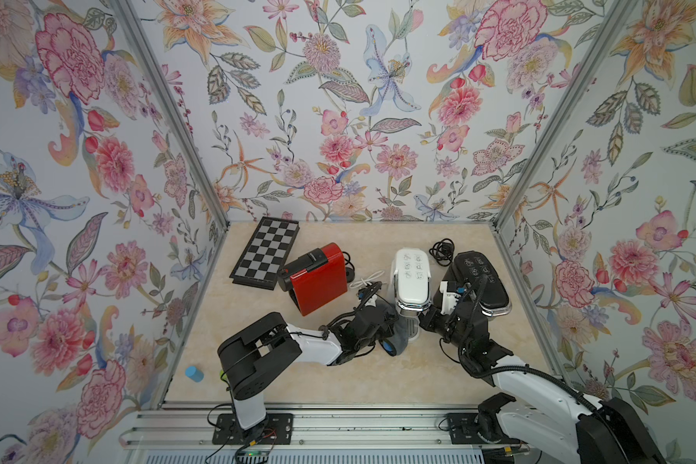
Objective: Wipe the surface of a coffee machine
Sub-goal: Wipe the dirt from the surface of the coffee machine.
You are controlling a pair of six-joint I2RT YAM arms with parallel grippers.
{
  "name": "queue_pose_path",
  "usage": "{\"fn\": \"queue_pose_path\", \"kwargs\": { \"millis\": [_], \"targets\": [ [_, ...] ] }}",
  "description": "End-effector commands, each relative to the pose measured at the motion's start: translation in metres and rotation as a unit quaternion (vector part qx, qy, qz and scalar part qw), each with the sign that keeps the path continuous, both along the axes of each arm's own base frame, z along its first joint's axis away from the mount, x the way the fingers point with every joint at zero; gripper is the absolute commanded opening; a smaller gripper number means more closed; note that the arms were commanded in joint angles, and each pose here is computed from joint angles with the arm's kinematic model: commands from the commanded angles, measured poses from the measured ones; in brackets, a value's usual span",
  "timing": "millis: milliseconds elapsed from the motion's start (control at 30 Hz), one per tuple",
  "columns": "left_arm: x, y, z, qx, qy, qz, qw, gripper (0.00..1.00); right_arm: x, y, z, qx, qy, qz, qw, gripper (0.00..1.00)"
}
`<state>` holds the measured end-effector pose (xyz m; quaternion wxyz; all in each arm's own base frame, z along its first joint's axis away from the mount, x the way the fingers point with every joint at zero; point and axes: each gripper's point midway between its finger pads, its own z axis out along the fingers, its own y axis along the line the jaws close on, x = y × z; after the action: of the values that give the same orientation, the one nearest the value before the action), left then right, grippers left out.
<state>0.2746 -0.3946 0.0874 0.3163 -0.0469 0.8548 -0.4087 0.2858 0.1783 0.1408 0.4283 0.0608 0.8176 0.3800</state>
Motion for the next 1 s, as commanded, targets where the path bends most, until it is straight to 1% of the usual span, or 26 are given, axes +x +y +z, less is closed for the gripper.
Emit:
{"fn": "queue_pose_path", "kwargs": {
  "millis": [0, 200, 300, 433, 700, 867, 967],
  "targets": [
    [-0.004, -0.016, 0.01, 0.006, -0.022, -0.015, 1.0, 0.0, 0.0, 0.004, 0.012, 0.014, -0.019, 0.005, 1.0, 0.09],
    [-0.014, -0.054, -0.002, -0.017, -0.006, -0.065, 0.998, 0.0, -0.001, 0.005, 0.014, 0.015, -0.02, 0.005, 1.0, 0.09],
    [-0.014, -0.058, -0.009, -0.014, -0.002, -0.07, 0.997, 0.0, -0.002, 0.005, 0.014, 0.014, -0.018, 0.006, 1.0, 0.09],
    [-0.012, -0.044, -0.015, -0.002, 0.0, -0.051, 0.999, 0.0, -0.002, 0.005, 0.015, 0.013, -0.019, 0.006, 1.0, 0.09],
    [-0.006, 0.003, -0.025, 0.006, 0.01, -0.004, 1.0, 0.0, -0.002, 0.009, 0.014, 0.014, -0.018, 0.01, 1.0, 0.1],
    [0.0, 0.024, -0.018, 0.008, 0.0, 0.016, 1.0, 0.0, -0.002, 0.009, 0.014, 0.013, -0.019, 0.01, 1.0, 0.1],
    [0.004, 0.038, -0.012, 0.024, -0.01, 0.032, 0.999, 0.0, -0.002, 0.009, 0.014, 0.011, -0.02, 0.011, 1.0, 0.1]
  ]
}}
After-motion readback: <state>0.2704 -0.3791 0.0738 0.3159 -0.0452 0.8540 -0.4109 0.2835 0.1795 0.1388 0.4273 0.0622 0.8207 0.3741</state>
